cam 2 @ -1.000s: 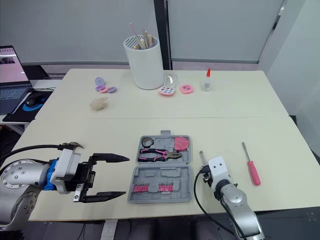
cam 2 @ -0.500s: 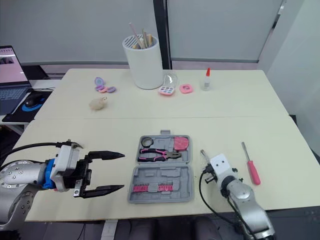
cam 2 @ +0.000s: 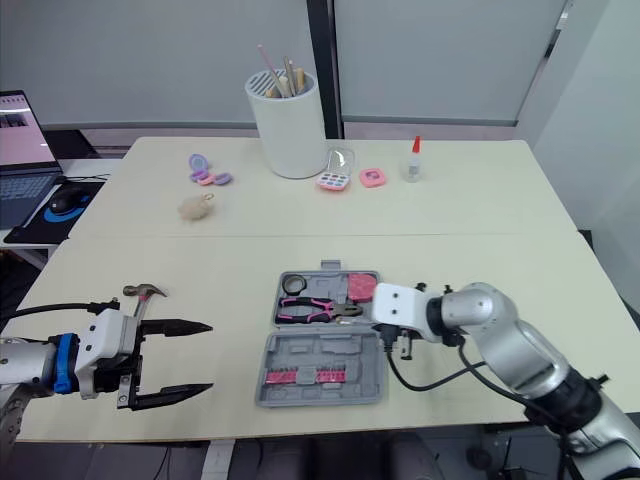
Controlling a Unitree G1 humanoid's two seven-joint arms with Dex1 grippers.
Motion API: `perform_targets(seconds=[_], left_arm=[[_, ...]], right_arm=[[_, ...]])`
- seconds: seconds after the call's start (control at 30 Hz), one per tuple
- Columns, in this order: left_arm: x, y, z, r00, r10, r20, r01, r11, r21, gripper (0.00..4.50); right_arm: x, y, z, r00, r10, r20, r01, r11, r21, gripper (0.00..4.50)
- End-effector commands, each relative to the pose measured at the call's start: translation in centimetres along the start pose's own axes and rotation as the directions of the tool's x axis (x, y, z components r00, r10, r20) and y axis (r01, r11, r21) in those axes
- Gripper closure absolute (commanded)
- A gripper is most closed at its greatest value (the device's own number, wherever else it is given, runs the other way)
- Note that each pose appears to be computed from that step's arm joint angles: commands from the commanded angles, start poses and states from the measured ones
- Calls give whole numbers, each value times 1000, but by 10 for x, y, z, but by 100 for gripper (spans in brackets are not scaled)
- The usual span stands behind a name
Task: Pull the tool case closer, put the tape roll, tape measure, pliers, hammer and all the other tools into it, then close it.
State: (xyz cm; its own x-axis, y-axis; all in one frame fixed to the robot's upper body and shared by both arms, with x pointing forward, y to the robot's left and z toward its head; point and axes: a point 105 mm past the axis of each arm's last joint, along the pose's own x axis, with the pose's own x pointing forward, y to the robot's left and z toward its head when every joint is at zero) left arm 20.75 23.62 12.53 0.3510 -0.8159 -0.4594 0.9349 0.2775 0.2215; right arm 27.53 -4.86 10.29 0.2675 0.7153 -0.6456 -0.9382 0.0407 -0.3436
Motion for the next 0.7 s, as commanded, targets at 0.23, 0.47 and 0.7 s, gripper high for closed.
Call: perform_targets(seconds=[0.23,0.47,0.7], left_arm=[[-3,3,2,1000,12,-12,-12,999,30,0],[1,5,5,1000,10,-5,-10,999,34,0],[5,-1,9,1000,0,-4,0,999,34,0]], right_arm=[[46,1,24,998,64,0,-64,997,-40,421],[72,1,25,998,65,3,-65,997,-48,421],[84,-4,29,999,47,20,-45,997,-60,421]])
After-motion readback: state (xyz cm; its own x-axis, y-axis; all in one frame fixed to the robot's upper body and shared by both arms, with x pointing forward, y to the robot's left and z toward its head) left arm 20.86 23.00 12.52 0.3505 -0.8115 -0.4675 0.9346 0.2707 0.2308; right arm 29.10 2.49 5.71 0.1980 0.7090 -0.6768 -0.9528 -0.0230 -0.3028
